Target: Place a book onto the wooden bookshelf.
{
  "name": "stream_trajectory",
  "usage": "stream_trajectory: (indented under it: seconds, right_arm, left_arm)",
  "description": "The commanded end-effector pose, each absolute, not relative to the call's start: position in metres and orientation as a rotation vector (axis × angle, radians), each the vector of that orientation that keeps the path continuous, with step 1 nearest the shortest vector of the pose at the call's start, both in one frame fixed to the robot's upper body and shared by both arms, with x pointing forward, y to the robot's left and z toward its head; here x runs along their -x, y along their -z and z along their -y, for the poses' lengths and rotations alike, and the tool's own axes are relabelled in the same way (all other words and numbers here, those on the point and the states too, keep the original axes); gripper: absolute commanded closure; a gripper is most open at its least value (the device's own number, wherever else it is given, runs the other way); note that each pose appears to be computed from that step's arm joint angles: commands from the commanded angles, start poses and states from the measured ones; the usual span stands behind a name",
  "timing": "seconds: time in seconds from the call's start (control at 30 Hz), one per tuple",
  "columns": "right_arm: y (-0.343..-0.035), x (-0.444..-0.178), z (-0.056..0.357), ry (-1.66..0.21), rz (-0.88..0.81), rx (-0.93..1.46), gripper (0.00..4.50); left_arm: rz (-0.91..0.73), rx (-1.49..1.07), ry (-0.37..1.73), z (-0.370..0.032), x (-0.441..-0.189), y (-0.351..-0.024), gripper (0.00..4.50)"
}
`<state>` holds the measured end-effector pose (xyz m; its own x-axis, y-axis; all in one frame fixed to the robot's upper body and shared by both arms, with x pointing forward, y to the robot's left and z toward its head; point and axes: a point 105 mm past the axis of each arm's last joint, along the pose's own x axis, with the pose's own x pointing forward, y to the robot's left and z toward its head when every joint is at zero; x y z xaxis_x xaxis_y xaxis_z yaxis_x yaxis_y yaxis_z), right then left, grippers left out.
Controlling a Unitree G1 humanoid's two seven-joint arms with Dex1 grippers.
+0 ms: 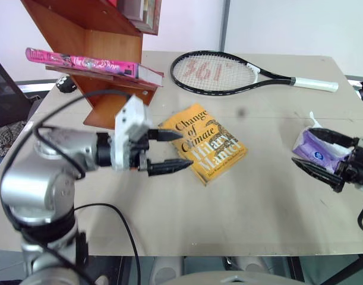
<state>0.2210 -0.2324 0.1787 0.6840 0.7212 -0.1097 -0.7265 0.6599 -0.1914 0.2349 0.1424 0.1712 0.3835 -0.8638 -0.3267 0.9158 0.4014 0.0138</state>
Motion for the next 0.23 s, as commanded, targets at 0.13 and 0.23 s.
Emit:
stream_trajectory:
  seconds: [0.13, 0.23]
  right_arm:
    - [-0.147, -0.199, 0.275, -0.653, -0.187, 0.329, 0.03]
    - [-0.139, -0.197, 0.278, -0.625, -0.205, 0.340, 0.03]
  left_arm:
    - [-0.324, -0.273, 0.991, -0.200, -0.233, -0.123, 0.39]
    - [-0.338, -0.282, 0.979, -0.211, -0.230, -0.115, 0.39]
